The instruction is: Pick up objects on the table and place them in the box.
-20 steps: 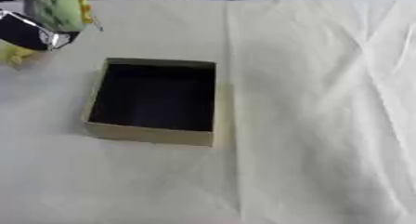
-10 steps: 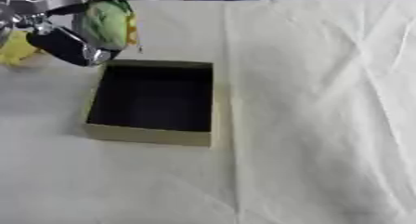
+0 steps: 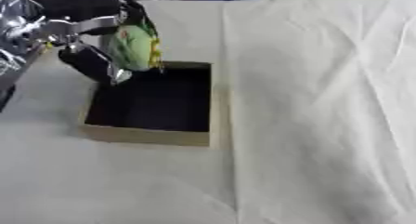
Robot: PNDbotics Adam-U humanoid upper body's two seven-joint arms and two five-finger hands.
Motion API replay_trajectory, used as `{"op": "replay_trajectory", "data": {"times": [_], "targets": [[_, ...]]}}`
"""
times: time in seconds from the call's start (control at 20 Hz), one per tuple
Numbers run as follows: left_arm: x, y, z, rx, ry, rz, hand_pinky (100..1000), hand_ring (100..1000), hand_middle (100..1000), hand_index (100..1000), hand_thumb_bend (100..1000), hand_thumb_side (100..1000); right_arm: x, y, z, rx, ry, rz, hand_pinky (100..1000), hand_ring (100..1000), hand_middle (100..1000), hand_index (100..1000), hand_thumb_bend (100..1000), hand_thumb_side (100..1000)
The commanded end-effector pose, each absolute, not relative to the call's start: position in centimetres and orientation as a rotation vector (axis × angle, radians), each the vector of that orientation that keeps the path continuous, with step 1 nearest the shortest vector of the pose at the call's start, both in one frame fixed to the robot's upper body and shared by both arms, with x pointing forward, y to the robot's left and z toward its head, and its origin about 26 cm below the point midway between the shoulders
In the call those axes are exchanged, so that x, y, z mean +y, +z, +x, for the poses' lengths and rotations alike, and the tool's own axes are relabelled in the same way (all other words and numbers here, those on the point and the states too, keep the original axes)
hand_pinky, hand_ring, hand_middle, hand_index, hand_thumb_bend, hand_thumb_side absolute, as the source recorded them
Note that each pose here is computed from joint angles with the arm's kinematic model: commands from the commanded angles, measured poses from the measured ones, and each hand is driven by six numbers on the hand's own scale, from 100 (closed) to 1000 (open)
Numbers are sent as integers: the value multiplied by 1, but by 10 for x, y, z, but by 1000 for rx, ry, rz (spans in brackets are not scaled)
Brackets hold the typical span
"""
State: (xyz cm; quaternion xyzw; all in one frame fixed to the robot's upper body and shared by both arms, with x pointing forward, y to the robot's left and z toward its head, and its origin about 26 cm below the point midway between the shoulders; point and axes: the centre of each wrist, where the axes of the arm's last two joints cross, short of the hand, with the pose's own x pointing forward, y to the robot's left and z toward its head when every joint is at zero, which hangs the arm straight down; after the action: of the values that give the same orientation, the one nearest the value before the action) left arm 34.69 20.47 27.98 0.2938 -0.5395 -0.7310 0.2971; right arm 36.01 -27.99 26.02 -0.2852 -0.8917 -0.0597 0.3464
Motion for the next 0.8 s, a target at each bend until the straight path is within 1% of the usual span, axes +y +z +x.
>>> {"op": "replay_trajectory", "data": {"times": [0.05, 0.1, 0.2, 0.25, 0.3, 0.4, 0.45, 0.5, 0.55, 0.6, 0.75, 0.8], "targets": [[204, 283, 348, -1412, -1970, 809, 638, 747, 783, 864, 264, 209, -281, 270, 356, -2352, -164, -740, 794, 923, 529, 774, 100, 879], [204, 282, 348, -1405, -1978, 805, 658, 766, 801, 880, 275, 211, -281, 270, 356, -2352, -166, -740, 794, 923, 530, 774, 100, 879], [204, 280, 347, -1380, -2001, 803, 720, 821, 853, 921, 337, 221, -281, 270, 355, -2353, -167, -738, 794, 923, 530, 774, 100, 880], [204, 280, 347, -1367, -2010, 811, 766, 857, 886, 945, 390, 227, -281, 270, 355, -2353, -167, -737, 794, 923, 530, 774, 100, 880], [205, 279, 348, -1352, -2018, 823, 779, 868, 896, 954, 402, 228, -281, 270, 355, -2353, -167, -736, 794, 923, 530, 774, 100, 880], [205, 277, 349, -1328, -2025, 845, 808, 902, 909, 963, 432, 295, -281, 270, 355, -2352, -168, -735, 794, 924, 530, 774, 100, 880], [206, 276, 350, -1319, -2027, 856, 834, 934, 930, 976, 483, 347, -281, 270, 355, -2352, -169, -735, 795, 924, 529, 774, 100, 880], [206, 275, 350, -1311, -2030, 874, 850, 950, 940, 982, 513, 389, -281, 270, 355, -2351, -169, -735, 795, 924, 529, 774, 100, 880], [206, 275, 351, -1308, -2034, 894, 859, 964, 950, 990, 529, 514, -281, 270, 355, -2351, -170, -734, 795, 924, 529, 775, 100, 880], [205, 275, 351, -1310, -2038, 915, 868, 972, 957, 993, 553, 581, -282, 270, 355, -2350, -170, -734, 795, 924, 529, 775, 100, 879], [206, 276, 351, -1316, -2043, 958, 886, 989, 974, 997, 587, 671, -282, 269, 356, -2349, -170, -733, 795, 924, 529, 775, 100, 879], [206, 276, 351, -1318, -2044, 968, 884, 988, 973, 997, 579, 657, -282, 269, 356, -2348, -170, -733, 795, 924, 529, 775, 100, 879]]}}
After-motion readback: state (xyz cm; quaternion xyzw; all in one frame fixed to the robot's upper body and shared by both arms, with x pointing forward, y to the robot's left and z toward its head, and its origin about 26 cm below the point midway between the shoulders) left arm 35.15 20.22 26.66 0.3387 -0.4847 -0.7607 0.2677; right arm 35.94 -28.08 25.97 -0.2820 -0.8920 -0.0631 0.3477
